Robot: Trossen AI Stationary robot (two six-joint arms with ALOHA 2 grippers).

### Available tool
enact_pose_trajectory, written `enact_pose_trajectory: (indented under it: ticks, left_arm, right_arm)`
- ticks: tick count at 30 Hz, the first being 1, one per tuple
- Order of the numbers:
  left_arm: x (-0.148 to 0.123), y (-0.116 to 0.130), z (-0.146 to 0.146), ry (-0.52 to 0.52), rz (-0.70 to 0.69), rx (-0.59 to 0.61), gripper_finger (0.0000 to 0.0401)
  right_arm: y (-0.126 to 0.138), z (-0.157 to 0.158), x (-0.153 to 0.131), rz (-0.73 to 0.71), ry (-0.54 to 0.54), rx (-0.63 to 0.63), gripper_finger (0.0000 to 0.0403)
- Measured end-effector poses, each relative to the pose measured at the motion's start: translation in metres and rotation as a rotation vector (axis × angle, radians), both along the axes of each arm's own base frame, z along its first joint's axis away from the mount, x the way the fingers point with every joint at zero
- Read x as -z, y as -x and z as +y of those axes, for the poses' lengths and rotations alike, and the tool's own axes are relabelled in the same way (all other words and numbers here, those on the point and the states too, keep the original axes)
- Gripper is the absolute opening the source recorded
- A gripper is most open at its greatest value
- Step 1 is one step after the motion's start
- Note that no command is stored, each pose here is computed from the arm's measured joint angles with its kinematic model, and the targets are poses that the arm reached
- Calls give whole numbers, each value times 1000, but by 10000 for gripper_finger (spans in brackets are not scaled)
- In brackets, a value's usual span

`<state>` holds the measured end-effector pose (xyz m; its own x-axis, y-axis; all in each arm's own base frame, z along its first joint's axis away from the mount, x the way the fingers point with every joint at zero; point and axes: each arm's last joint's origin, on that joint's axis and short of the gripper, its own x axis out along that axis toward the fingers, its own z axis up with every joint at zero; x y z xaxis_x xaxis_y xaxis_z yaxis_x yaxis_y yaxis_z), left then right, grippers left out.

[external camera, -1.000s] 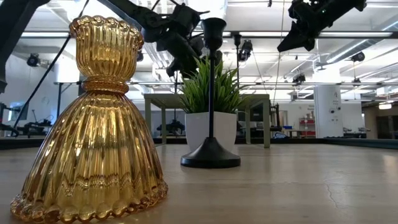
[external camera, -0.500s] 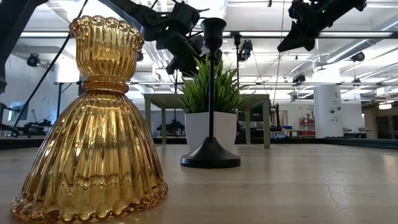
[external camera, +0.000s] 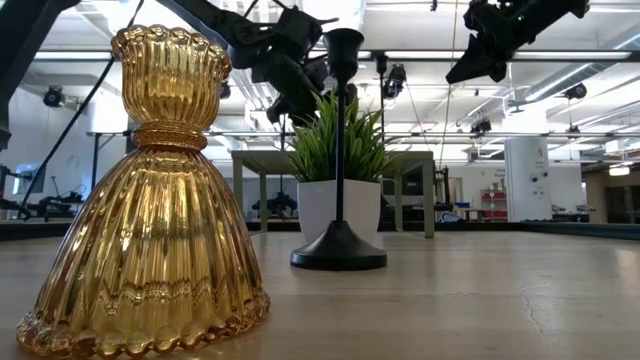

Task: Pick & Place candle stick holders
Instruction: Put the orange candle holder on the shelf

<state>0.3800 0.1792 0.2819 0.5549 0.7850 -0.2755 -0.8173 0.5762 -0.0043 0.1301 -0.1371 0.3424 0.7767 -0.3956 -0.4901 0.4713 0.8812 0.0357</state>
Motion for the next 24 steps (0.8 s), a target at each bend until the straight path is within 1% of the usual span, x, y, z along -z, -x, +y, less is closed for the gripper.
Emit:
enact_pose_trajectory:
  ticks: [20, 24]
  left_arm:
    - [3, 2, 1, 3, 44, 1, 180]
    - [3, 2, 2, 4, 44, 0, 194]
  right_arm:
    - [0, 0, 0, 0, -1, -1, 52]
    - [0, 0, 0, -1, -1, -1, 52]
